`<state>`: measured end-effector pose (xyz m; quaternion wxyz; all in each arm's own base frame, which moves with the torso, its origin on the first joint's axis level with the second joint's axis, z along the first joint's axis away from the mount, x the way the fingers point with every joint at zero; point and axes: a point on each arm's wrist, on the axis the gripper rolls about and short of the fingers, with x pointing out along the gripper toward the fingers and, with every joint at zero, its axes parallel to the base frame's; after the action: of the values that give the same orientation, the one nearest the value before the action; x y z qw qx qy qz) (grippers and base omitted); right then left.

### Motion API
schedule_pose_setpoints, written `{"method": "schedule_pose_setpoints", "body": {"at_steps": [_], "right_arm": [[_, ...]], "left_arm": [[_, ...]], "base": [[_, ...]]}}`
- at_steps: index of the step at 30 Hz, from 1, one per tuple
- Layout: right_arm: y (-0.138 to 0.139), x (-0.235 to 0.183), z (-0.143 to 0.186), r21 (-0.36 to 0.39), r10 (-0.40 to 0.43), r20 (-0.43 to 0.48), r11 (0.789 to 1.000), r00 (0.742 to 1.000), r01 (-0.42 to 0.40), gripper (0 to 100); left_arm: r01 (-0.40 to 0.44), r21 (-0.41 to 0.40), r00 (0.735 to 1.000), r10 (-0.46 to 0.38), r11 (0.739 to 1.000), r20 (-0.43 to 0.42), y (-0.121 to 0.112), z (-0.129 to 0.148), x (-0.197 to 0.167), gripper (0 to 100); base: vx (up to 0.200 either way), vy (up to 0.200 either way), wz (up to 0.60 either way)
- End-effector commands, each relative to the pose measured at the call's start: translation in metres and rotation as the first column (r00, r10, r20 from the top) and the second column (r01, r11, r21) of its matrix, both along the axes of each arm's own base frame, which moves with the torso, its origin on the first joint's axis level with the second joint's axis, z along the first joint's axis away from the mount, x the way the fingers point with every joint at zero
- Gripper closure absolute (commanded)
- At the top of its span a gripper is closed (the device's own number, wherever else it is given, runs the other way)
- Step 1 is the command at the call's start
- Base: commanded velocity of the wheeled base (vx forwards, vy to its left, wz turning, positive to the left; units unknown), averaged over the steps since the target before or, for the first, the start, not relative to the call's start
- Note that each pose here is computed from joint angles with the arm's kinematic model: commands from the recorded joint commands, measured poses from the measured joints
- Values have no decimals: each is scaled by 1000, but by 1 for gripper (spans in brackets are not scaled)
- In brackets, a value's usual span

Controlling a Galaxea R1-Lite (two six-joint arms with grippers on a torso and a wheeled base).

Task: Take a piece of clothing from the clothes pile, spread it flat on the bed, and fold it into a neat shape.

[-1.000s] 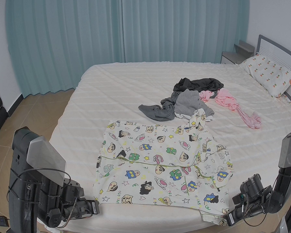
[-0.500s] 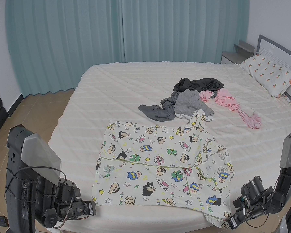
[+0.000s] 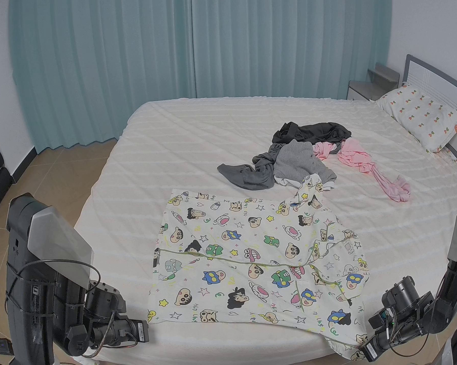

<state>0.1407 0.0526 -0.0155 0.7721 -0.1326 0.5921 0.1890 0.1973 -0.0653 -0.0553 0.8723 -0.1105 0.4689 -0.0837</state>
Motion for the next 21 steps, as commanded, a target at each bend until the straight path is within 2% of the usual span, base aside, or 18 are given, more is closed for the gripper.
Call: {"method": "schedule_pose_setpoints", "body": {"at_steps": [1, 2, 3, 8, 9, 11, 15, 21], "right_arm": [[-1, -2, 1, 1, -2, 0, 1000, 1000, 2, 100], [-1, -2, 1, 1, -2, 0, 1000, 1000, 2, 100], [-1, -2, 0, -2, -1, -7, 1000, 1000, 1, 100], [-1, -2, 0, -2, 1, -8, 1000, 1000, -1, 100], [-1, -2, 0, -2, 1, -7, 1000, 1000, -1, 100], [-1, -2, 0, -2, 1, -7, 1000, 1000, -1, 100], [0, -1, 0, -1, 1, -5, 1000, 1000, -1, 100], [0, -2, 0, 0, 6, -6, 1000, 1000, -6, 100]], "left_arm": [[-23, -23, 999, 24, 999, 31, 5, 2, 4, 100], [-23, -23, 999, 24, 999, 31, 5, 2, 4, 100], [-32, -62, 996, 37, 998, 83, 8, 5, 12, 100], [-14, -107, 994, 26, 994, 102, 8, -2, 25, 100], [-12, -114, 994, 25, 993, 110, 8, -5, 29, 0], [-3, -119, 993, 16, 993, 115, 6, -10, 35, 0], [68, -124, 987, -49, 990, 150, 3, -16, 45, 0], [136, -83, 975, -118, 987, 189, -5, -23, 54, 0]], "base": [[0, 0, 0], [0, 0, 0], [0, 0, 0], [0, 0, 0], [0, 0, 0], [0, 0, 0], [0, 0, 0], [0, 0, 0]]}}
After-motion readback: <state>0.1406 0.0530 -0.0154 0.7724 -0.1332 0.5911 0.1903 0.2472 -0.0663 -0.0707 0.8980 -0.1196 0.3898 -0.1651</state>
